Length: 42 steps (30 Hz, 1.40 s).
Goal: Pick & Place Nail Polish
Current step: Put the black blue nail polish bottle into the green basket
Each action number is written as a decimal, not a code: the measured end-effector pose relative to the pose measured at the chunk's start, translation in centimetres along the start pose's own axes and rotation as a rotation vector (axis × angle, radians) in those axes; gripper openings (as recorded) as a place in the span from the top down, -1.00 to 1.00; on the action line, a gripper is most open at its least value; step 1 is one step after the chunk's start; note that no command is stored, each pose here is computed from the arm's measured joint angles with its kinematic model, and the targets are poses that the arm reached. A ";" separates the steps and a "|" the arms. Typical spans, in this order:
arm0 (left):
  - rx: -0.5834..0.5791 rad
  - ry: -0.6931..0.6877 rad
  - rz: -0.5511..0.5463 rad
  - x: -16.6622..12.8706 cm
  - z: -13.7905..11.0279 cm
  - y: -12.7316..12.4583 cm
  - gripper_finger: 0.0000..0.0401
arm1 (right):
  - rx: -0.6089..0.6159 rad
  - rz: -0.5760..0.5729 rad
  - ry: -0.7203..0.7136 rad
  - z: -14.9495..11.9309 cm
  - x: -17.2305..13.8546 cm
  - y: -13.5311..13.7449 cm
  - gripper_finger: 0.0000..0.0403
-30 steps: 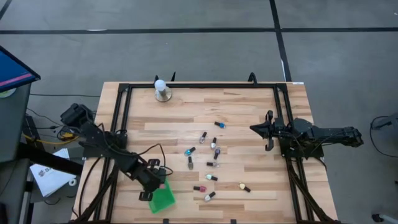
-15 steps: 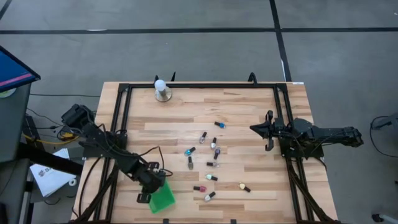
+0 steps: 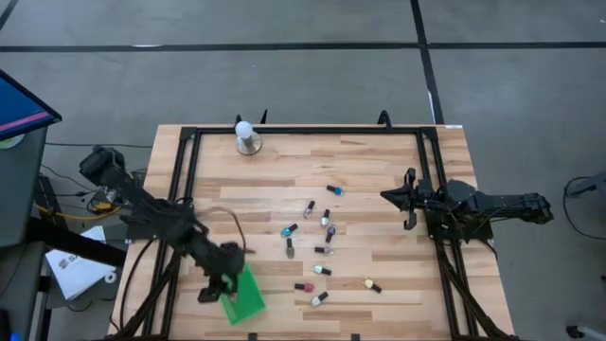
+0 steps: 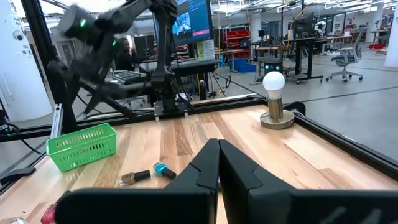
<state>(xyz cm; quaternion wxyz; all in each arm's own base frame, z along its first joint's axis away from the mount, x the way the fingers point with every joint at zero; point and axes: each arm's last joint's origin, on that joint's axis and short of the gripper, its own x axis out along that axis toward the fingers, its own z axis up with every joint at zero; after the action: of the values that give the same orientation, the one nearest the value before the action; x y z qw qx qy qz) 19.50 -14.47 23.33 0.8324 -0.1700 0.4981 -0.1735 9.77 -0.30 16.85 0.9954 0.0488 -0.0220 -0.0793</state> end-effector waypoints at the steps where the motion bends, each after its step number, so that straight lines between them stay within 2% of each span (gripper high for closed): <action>1: -0.006 -0.074 0.030 -1.0 0.3 0.2 0.01 | 0.000 0.000 0.000 0.0 0.0 0.0 1.00; 6: -0.024 -0.423 0.276 -5.5 2.1 2.5 -0.04 | 0.000 0.000 0.000 0.0 0.0 0.0 1.00; 10: -0.062 -0.488 0.431 -6.5 3.6 5.5 -0.13 | 0.000 0.000 0.000 0.0 0.0 0.0 1.00; 17: -0.119 -0.387 0.529 -5.1 7.8 9.7 -0.31 | 0.002 0.000 0.001 0.0 0.0 0.0 1.00; 24: -0.088 -0.234 0.620 -1.6 12.1 12.3 -0.32 | 0.002 0.000 0.000 0.0 0.0 0.0 1.00; 29: -0.096 -0.190 0.647 1.1 14.3 13.3 -0.32 | 0.002 0.000 0.000 0.0 0.0 0.0 1.00; 33: -0.100 -0.153 0.662 3.0 14.8 14.0 -0.32 | 0.002 0.000 0.000 0.0 0.0 0.0 1.00; 42: -0.189 -0.074 0.750 6.8 13.6 15.2 -0.32 | 0.001 0.000 0.000 0.0 0.0 0.0 1.00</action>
<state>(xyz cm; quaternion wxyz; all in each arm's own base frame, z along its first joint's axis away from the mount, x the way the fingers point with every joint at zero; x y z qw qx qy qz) 36.43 -2.66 17.23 0.8360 -0.0581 0.5093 0.1957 9.77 -0.30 16.84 0.9954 0.0493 -0.0218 -0.0793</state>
